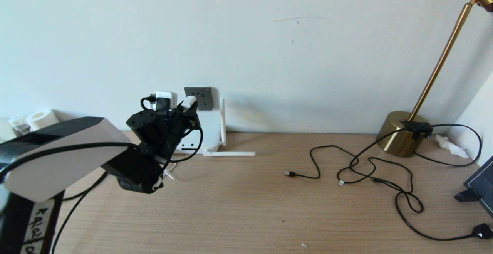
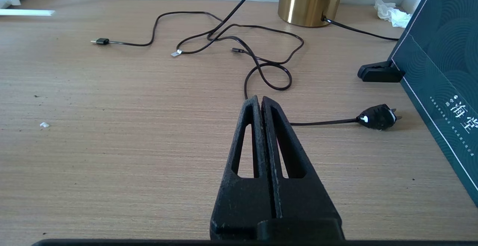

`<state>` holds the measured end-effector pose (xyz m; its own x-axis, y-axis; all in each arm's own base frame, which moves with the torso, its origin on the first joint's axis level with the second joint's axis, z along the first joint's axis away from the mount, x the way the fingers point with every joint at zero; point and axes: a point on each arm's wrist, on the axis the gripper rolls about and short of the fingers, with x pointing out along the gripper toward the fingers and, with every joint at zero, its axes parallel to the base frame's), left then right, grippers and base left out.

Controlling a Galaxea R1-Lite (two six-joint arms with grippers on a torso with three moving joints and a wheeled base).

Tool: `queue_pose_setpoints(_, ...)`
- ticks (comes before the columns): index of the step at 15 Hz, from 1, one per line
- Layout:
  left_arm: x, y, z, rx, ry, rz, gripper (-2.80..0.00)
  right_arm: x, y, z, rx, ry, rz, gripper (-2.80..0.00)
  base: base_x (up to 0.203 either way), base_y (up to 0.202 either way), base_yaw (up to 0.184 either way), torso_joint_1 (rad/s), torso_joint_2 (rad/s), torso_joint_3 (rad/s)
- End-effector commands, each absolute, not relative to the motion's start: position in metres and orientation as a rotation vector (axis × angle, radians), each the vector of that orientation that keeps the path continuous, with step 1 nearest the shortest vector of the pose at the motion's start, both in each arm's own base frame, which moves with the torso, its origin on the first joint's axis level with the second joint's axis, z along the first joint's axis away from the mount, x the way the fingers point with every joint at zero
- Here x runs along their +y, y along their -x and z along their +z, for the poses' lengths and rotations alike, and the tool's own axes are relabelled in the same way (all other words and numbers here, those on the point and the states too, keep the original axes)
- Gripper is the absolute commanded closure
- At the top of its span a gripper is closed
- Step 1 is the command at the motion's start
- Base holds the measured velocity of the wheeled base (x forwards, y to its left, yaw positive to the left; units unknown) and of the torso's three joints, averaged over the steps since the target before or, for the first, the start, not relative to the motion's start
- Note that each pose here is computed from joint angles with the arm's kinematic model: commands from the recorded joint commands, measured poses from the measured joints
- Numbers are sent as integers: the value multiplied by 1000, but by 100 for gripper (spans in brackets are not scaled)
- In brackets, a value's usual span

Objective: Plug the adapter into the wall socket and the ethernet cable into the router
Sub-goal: Plug plug into socket

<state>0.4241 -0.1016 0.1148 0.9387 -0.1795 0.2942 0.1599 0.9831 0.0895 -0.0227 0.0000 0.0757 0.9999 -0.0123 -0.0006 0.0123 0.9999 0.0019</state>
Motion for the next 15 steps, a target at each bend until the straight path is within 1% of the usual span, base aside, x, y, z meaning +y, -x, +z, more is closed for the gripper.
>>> queue_pose_setpoints(1, -102, -425, 117, -319, -63, -171, 0, 0, 23, 76, 0, -2, -12, 0, 0, 0, 0, 0, 0, 0)
queue_pose_setpoints(7, -103, -427, 110, -294, -66, -169, 0, 0, 23, 76, 0, -2, -12, 0, 0, 0, 0, 0, 0, 0)
queue_pose_setpoints(15, -104, -429, 112, -303, -61, -148, 0, 0, 23, 76, 0, -2, -12, 0, 0, 0, 0, 0, 0, 0)
